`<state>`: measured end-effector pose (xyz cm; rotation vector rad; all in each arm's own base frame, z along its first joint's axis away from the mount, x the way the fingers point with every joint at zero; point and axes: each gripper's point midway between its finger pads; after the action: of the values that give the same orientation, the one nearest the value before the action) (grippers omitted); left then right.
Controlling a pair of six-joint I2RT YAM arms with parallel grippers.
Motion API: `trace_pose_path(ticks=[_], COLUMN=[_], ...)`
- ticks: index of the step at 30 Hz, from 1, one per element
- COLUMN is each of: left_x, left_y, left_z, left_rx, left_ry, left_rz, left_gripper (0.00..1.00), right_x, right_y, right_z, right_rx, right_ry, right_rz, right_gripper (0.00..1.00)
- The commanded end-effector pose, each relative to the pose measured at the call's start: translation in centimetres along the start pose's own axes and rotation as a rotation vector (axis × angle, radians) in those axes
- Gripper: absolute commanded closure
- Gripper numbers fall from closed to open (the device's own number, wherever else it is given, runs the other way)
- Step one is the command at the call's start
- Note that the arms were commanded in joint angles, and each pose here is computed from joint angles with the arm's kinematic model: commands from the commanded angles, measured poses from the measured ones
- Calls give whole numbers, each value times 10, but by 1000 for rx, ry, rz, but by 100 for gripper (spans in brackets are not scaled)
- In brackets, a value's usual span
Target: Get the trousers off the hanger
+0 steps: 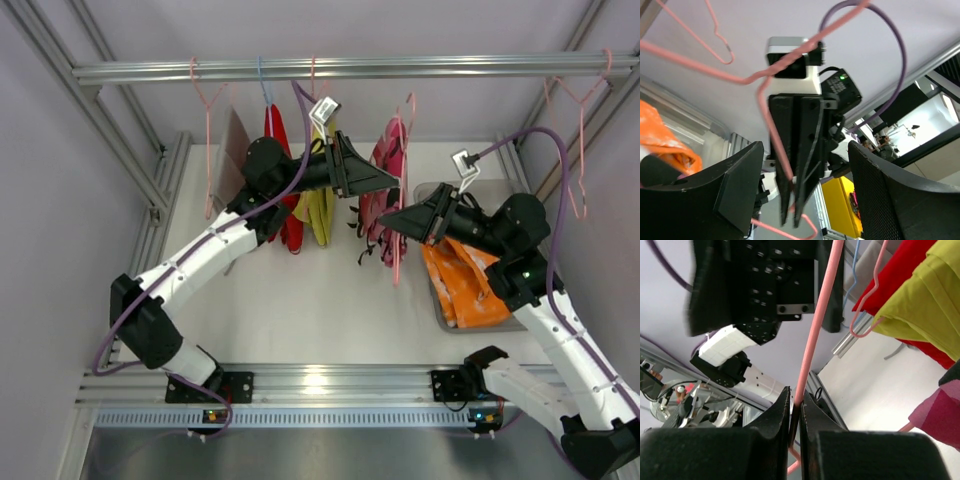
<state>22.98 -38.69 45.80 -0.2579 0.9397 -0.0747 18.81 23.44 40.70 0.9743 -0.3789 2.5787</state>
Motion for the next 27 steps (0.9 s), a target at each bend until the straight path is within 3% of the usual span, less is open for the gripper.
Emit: trace_pose_path(ticks=[1, 11, 17, 21, 22, 24, 25, 27], left_x=[-39, -16, -28, -33, -33, -33, -31, -35], left_y=[-11, -32, -35, -30, -29, -26, -25, -22], left_z=[1, -1, 4, -1, -3, -5, -6, -4], left_rx=[12, 5, 2, 17, 23, 27, 29, 22], left_ry=[-103, 5, -4, -4, -3, -1, 6, 0], left_rz=[-116, -83, -117, -118, -116, -109, -99, -100], left_gripper=[27, 28, 39, 51, 62, 76, 90, 100], right_x=[52, 56, 47, 36, 33, 27, 26, 23], right_y=[11, 12, 11, 11, 10, 9, 9, 10], right_z=[37, 32, 26, 24, 24, 21, 21, 21], right_rx=[-153, -146, -136, -136, -136, -125, -126, -124], right_ry=[281, 298, 273, 283, 282, 277, 279, 289], right_rz=[159, 178, 155, 117, 105, 86, 80, 63], right_gripper=[100, 100, 100, 100, 100, 99, 96, 78])
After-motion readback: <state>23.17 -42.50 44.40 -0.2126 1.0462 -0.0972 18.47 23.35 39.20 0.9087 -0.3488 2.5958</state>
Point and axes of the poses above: each gripper's point midway between its finger pads, its own y axis back along the fingers, its own x axis along the line the jaws close on, z = x × y, and after that the axes turned 4 degrees about y, right-handed
